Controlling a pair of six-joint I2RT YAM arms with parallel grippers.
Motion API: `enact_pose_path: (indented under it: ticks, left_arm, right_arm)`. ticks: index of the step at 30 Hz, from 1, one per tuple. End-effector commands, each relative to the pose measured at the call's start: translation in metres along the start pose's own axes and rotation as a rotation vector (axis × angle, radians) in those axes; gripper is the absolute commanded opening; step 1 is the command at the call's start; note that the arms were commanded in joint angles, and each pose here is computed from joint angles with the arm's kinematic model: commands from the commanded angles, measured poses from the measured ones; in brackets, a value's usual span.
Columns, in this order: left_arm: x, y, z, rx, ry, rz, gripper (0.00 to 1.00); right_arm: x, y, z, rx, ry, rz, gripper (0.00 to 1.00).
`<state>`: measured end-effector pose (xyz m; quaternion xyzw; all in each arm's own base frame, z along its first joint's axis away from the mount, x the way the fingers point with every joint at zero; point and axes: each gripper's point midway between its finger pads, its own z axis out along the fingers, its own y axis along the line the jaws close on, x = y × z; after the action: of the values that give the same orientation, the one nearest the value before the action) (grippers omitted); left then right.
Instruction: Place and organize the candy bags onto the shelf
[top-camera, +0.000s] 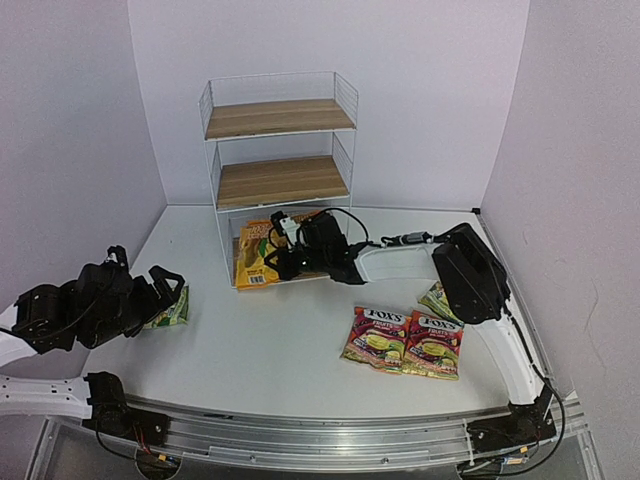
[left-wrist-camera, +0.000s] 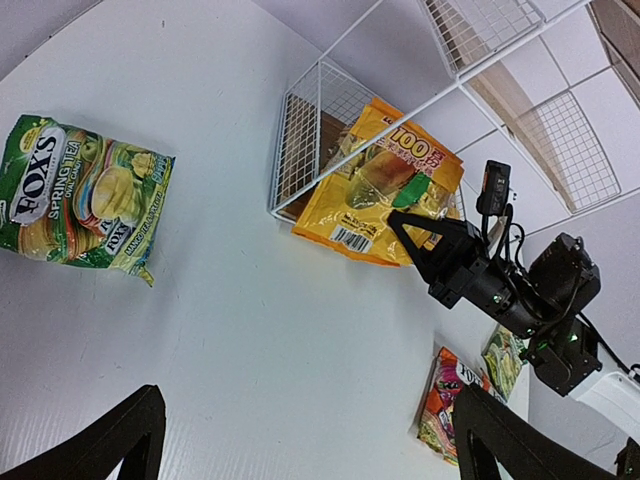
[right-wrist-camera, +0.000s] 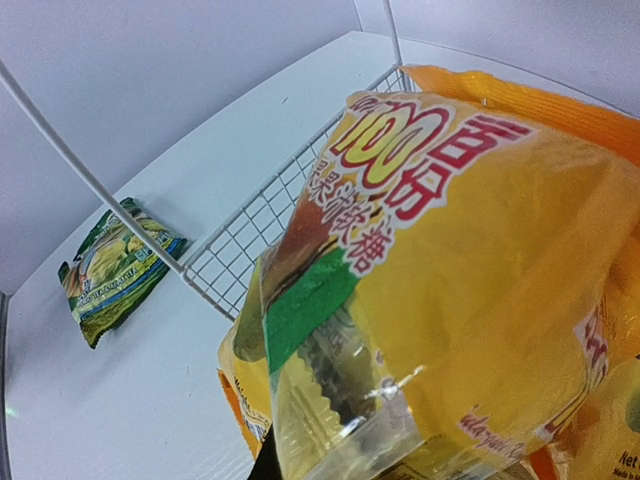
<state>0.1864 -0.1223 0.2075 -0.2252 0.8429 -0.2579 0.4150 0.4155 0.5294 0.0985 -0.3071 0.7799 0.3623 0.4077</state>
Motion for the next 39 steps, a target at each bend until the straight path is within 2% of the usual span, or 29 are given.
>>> enact_pose_path:
  ticks: [1, 10, 15, 19, 25, 35, 39]
  left_arm:
    - [-0.008, -0.007, -0.008, 0.058, -0.017, -0.012, 1.00]
    - [-0.005, -0.006, -0.006, 0.061, -0.013, -0.009, 1.00]
    - [-0.005, -0.006, -0.006, 0.061, -0.012, -0.007, 1.00]
    - [-0.005, -0.005, -0.006, 0.061, -0.013, -0.012, 1.00]
    - [-0.005, -0.004, -0.007, 0.074, -0.015, -0.025, 1.00]
    - [-0.004, -0.009, -0.005, 0.083, -0.011, -0.026, 1.00]
    - [-0.002, -0.011, -0.003, 0.091, -0.008, -0.024, 1.00]
  right_arm:
    - [-0.063, 0.016, -0.003, -0.073, -0.188, -0.093, 0.00]
    - [-0.061, 0.007, 0.007, -0.056, -0.193, -0.136, 0.01]
    - [-0.065, -0.004, 0.008, -0.003, -0.206, -0.144, 0.17]
    - [-0.068, -0.013, 0.010, 0.039, -0.207, -0.153, 0.20]
    - [-0.068, -0.018, 0.004, 0.074, -0.199, -0.151, 0.34]
    - [-0.065, -0.023, -0.025, 0.150, -0.180, -0.104, 0.57]
    - [-0.064, -0.011, -0.042, 0.144, -0.169, -0.098, 0.61]
